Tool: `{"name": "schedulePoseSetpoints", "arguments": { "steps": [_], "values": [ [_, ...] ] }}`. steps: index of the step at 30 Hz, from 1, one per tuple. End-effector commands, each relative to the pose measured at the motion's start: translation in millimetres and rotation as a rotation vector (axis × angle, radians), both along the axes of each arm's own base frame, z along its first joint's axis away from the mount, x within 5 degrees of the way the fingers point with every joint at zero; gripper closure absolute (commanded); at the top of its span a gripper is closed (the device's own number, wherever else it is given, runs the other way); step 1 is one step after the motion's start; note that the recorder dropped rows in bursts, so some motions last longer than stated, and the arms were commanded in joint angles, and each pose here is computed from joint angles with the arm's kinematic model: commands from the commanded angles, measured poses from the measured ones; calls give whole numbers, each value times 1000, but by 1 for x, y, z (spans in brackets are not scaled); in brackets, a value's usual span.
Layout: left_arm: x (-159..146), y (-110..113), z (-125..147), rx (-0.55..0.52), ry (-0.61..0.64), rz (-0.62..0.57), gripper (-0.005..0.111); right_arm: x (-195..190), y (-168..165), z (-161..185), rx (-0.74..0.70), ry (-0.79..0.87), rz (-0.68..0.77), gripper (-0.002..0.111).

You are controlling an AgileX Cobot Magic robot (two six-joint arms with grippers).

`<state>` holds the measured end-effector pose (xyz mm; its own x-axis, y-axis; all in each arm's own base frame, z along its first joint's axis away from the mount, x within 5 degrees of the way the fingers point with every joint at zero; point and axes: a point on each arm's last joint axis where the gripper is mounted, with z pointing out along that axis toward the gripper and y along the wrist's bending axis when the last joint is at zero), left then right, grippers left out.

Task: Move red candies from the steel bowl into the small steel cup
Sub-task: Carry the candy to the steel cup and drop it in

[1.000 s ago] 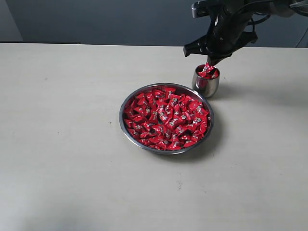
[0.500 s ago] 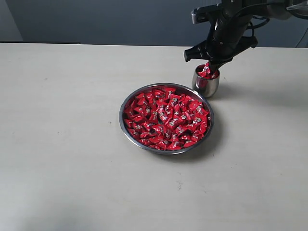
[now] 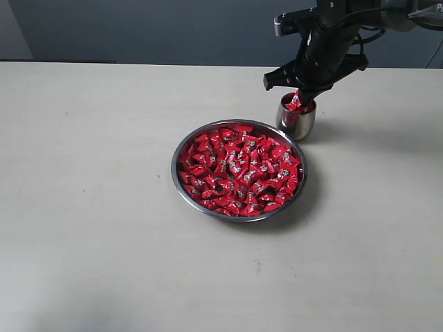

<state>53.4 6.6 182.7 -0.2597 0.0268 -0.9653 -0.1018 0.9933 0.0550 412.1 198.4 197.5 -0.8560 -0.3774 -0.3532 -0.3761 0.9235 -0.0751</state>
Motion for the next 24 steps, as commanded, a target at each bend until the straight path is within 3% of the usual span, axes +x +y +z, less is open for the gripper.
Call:
{"name": "schedulePoseSetpoints", "arguments": {
  "steps": [1, 15, 21, 24],
  "values": [
    [0, 0, 0, 2, -11, 0, 106, 2, -4, 1, -1, -8, -1, 109],
    [0, 0, 0, 2, -11, 0, 106, 1, -5, 1, -28, 12, 36, 108],
    [0, 0, 0, 2, -11, 0, 106, 1, -4, 1, -27, 8, 39, 83],
    [0, 0, 0, 2, -11, 0, 106, 1, -4, 1, -26, 6, 39, 80]
  ]
}}
